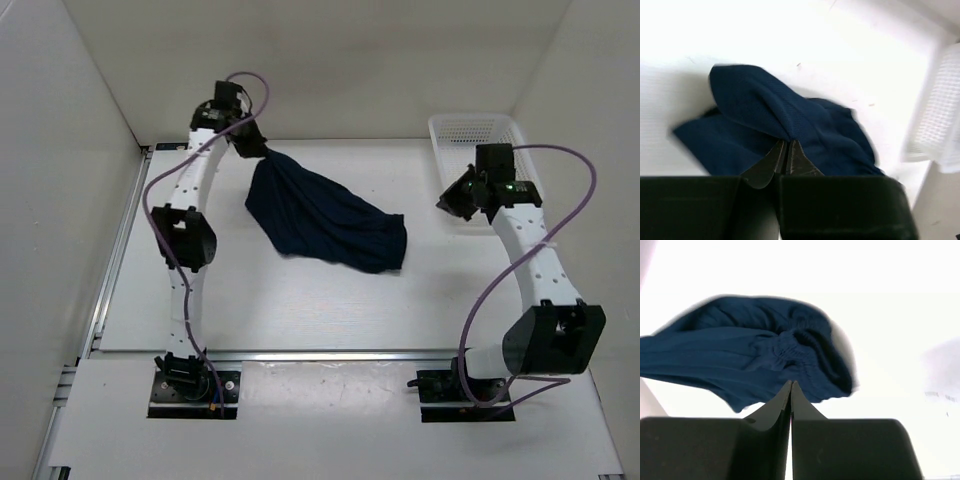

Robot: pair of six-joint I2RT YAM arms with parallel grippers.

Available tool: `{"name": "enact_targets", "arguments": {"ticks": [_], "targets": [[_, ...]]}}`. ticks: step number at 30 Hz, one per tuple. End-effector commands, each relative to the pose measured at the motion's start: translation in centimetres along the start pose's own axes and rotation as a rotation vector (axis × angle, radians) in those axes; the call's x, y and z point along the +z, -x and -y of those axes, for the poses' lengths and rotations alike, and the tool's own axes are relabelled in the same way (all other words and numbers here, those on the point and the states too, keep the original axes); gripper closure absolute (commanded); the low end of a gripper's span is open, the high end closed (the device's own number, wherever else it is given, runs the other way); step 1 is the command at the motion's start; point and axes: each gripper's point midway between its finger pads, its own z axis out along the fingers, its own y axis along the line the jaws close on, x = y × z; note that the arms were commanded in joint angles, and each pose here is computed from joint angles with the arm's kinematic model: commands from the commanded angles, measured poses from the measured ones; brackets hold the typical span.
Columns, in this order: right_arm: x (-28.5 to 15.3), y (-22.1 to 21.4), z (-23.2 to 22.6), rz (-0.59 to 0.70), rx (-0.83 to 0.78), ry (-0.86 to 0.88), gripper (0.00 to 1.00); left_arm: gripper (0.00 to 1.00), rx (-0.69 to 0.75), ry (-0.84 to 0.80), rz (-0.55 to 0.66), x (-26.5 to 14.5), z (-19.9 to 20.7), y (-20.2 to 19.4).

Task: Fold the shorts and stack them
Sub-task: Move the shorts to the center of the board

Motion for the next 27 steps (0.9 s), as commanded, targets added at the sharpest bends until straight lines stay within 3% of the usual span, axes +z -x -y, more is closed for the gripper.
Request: {"name": "enact_targets", "arguments": {"ticks": [1,5,8,11,14,16,22,24,25,26,27], "targets": [[-4.3,3.1,-2.7,0.126,-0.080,0.082,0.99,0.90,0.035,-0.123,0.186,-10.6,2.7,5.1],[-6.1,2.2,-5.5,0.077,-0.158,0.201,0.99,0.90,0.057,-0.158,0.204,-13.9,3.0,5.1],[-4.2,-3.0,-7.7,-0.070,-0.292,0.243,0.98,0.90,0.051,-0.116,0.159,-14.1,1.5,3.0],[-0.9,-8.5,-9.2,-0.218,-0.419,0.230,0.72,0.90,0.043,-0.049,0.148,-13.5,-0.1,1.5],[2.1,-11.8,-11.1,-0.277,-0.497,0.195,0.43,0.90,0.030,0.022,0.115,-12.7,-2.6,0.2],[2.6,-12.0,-13.8,-0.272,-0.506,0.227,0.35,0.90,0.038,0.058,0.129,-13.3,-3.3,0.0],[8.3,-13.8,-18.6,-0.289,-0.482,0.161,0.32,0.90,-0.002,0.144,0.156,-15.5,-7.0,0.9],[10.2,-14.1,-21.5,-0.238,-0.543,0.178,0.26,0.90,-0.021,0.160,0.154,-15.9,-8.0,0.9],[10.9,-14.2,-21.7,-0.223,-0.571,0.158,0.18,0.90,-0.036,0.170,0.162,-16.3,-8.8,1.2],[14.0,-14.9,-21.0,-0.235,-0.590,0.111,0.14,0.90,-0.032,0.166,0.150,-16.2,-9.1,1.0],[13.9,-14.1,-23.2,-0.195,-0.590,0.164,0.10,0.90,-0.041,0.164,0.139,-16.3,-9.4,0.9]]}}
